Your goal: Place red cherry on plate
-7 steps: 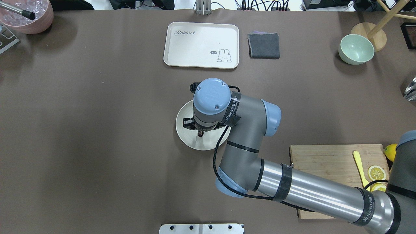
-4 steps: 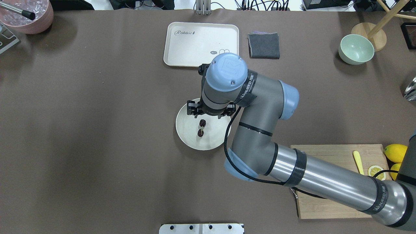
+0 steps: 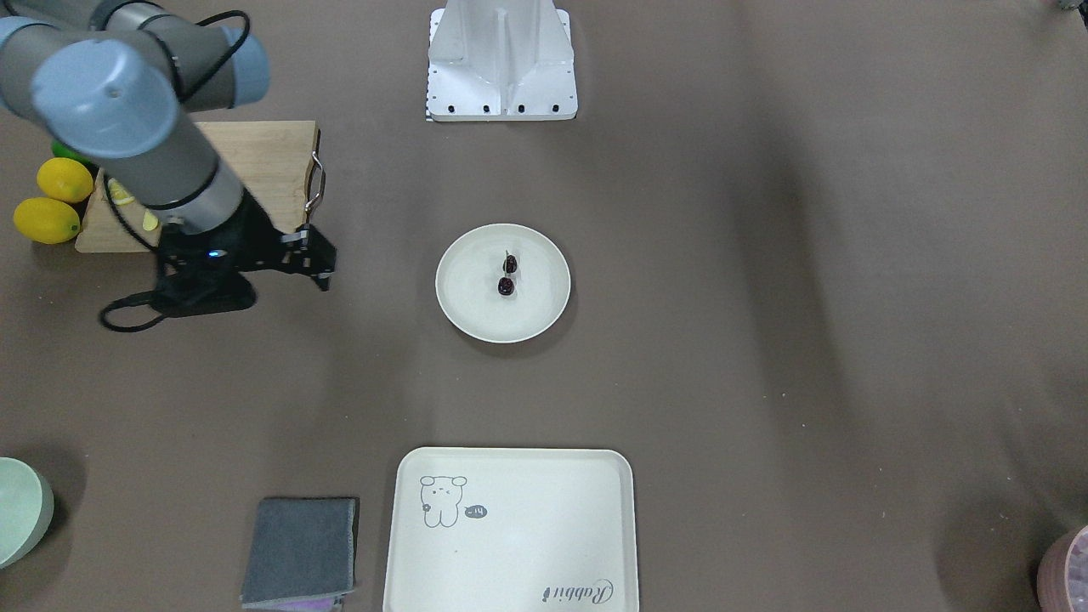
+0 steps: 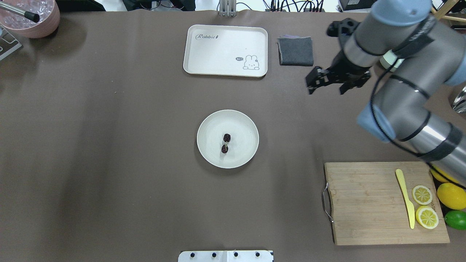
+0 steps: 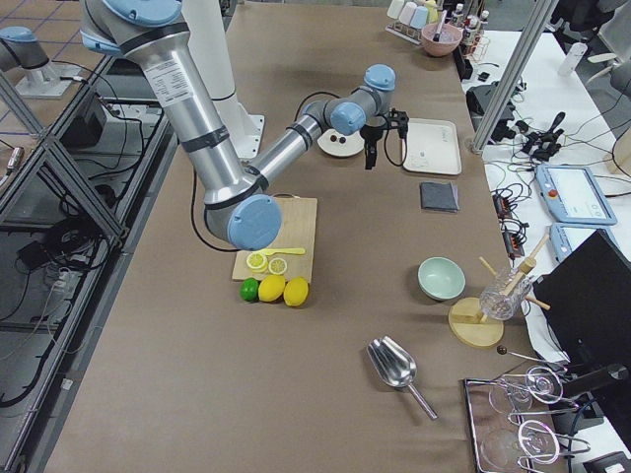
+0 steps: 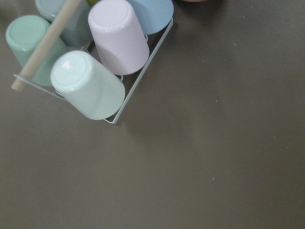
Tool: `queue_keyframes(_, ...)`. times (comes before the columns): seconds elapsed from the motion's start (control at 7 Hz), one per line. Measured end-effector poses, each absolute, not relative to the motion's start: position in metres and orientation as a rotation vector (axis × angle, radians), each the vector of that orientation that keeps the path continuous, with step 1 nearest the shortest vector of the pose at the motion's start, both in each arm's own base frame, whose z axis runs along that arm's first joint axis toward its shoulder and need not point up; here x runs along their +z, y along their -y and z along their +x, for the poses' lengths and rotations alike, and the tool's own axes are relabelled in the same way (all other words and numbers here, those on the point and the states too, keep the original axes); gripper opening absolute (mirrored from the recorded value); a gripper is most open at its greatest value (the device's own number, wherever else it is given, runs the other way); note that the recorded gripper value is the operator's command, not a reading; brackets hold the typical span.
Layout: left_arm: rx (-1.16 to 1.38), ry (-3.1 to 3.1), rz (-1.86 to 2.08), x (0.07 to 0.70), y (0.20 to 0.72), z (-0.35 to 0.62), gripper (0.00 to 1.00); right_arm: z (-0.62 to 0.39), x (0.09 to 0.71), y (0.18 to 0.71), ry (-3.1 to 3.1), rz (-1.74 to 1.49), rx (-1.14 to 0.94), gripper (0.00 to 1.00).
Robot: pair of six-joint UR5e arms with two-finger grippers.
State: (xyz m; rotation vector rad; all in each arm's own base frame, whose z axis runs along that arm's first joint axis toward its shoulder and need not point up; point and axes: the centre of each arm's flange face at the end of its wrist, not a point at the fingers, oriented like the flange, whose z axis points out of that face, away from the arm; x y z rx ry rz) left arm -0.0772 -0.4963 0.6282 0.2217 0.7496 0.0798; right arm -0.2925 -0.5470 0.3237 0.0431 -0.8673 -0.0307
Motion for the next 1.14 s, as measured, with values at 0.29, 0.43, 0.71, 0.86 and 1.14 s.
queue_keyframes(0.29,0.006,-0.769,0.197,0.624,0.487,-0.076,0.98,-0.139,0.452,0.558,0.8,0.049,-0.058,1.0)
queue_keyframes(0.43,-0.006,-0.771,0.195,0.623,0.485,-0.076,0.98,-0.072,0.506,0.55,0.762,0.048,-0.09,1.0)
queue_keyframes(0.71,-0.01,-0.772,0.192,0.623,0.484,-0.076,0.98,0.028,0.592,0.532,0.739,0.009,-0.132,1.0)
queue_keyframes(0.86,-0.011,-0.772,0.19,0.624,0.484,-0.076,0.98,0.054,0.625,0.518,0.742,-0.014,-0.115,1.0)
queue_keyframes(1.14,-0.015,-0.77,0.181,0.63,0.48,-0.076,0.98,0.077,0.654,0.497,0.747,-0.036,-0.074,1.0)
